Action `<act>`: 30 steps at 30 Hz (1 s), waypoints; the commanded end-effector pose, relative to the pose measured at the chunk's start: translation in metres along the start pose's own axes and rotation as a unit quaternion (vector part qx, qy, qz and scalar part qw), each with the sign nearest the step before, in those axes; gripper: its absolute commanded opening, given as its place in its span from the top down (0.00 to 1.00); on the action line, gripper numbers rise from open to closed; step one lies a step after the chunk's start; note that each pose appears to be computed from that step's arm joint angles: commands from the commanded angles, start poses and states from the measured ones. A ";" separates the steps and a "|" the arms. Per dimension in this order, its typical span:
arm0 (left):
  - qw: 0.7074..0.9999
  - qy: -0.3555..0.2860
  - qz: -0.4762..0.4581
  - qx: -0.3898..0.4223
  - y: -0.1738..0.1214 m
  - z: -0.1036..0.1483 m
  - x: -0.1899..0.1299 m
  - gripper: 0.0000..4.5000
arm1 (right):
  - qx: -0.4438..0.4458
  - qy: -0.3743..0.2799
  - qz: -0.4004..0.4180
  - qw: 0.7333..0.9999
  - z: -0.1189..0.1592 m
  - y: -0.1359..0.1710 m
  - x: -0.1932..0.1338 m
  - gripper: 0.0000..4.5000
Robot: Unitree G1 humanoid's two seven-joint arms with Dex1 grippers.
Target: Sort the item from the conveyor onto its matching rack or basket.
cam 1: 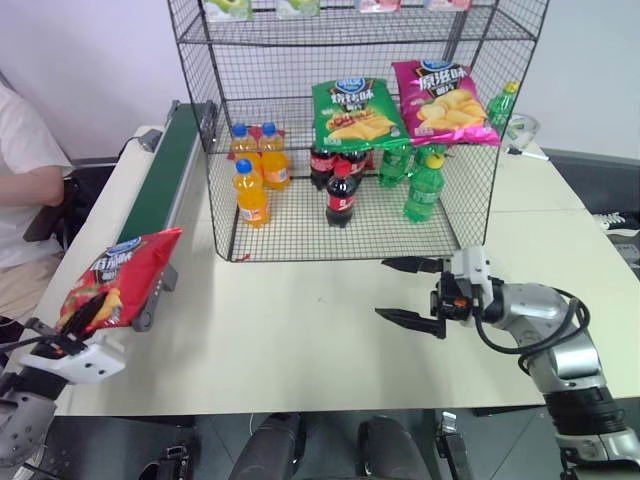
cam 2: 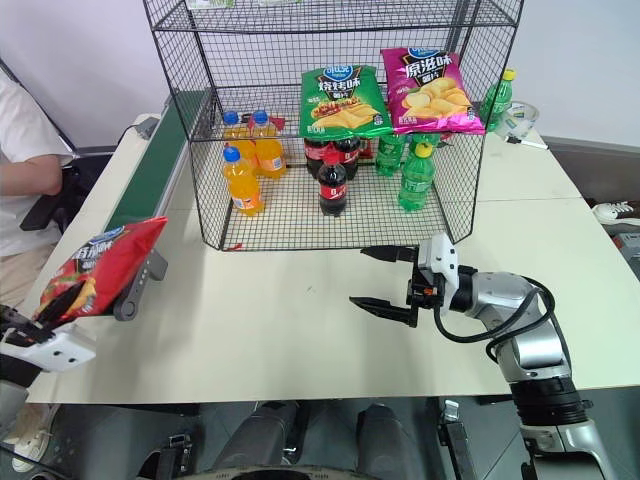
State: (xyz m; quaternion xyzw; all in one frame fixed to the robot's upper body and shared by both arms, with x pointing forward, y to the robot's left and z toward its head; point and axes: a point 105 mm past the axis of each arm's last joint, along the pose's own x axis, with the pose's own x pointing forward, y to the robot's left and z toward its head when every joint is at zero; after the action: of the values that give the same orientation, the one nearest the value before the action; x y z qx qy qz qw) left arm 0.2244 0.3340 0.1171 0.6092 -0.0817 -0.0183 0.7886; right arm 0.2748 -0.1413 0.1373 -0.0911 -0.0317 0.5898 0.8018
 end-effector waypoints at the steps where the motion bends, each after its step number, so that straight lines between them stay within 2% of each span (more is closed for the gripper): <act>1: 0.997 -0.027 0.068 0.023 0.040 0.018 0.011 0.99 | -0.022 -0.041 -0.028 0.999 0.017 -0.004 -0.001 0.00; 6: 0.992 -0.087 0.079 0.041 0.059 0.053 0.021 0.99 | -0.042 -0.070 -0.070 0.994 0.028 -0.013 -0.001 0.00; 9: 0.987 -0.120 0.092 0.054 0.070 0.073 0.028 0.99 | -0.055 -0.107 -0.132 0.984 0.041 -0.026 -0.001 0.00; 13: 0.979 -0.163 0.105 0.062 0.080 0.106 0.043 0.99 | -0.113 -0.129 -0.255 0.952 0.051 -0.045 -0.007 0.00; 15: 0.977 -0.172 0.111 0.060 0.082 0.115 0.048 0.99 | -0.119 -0.140 -0.290 0.939 0.056 -0.049 -0.009 0.00; 19: 0.969 -0.196 0.138 0.064 0.097 0.137 0.066 0.99 | -0.125 -0.139 -0.321 0.928 0.055 -0.039 -0.002 0.00; 25: 0.962 -0.199 0.175 0.066 0.109 0.149 0.092 0.99 | -0.146 -0.134 -0.364 0.910 0.060 -0.038 0.000 0.00; 30: 0.955 -0.207 0.203 0.063 0.118 0.162 0.113 0.99 | -0.134 -0.144 -0.350 0.916 0.060 -0.031 0.009 0.00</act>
State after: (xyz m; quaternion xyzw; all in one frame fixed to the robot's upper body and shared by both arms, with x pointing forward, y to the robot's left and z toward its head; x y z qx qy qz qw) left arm 0.3021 0.1950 0.2727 0.6079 -0.3537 0.0032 0.7108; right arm 0.3041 -0.1407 0.1876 -0.0936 -0.2251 0.2644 0.9331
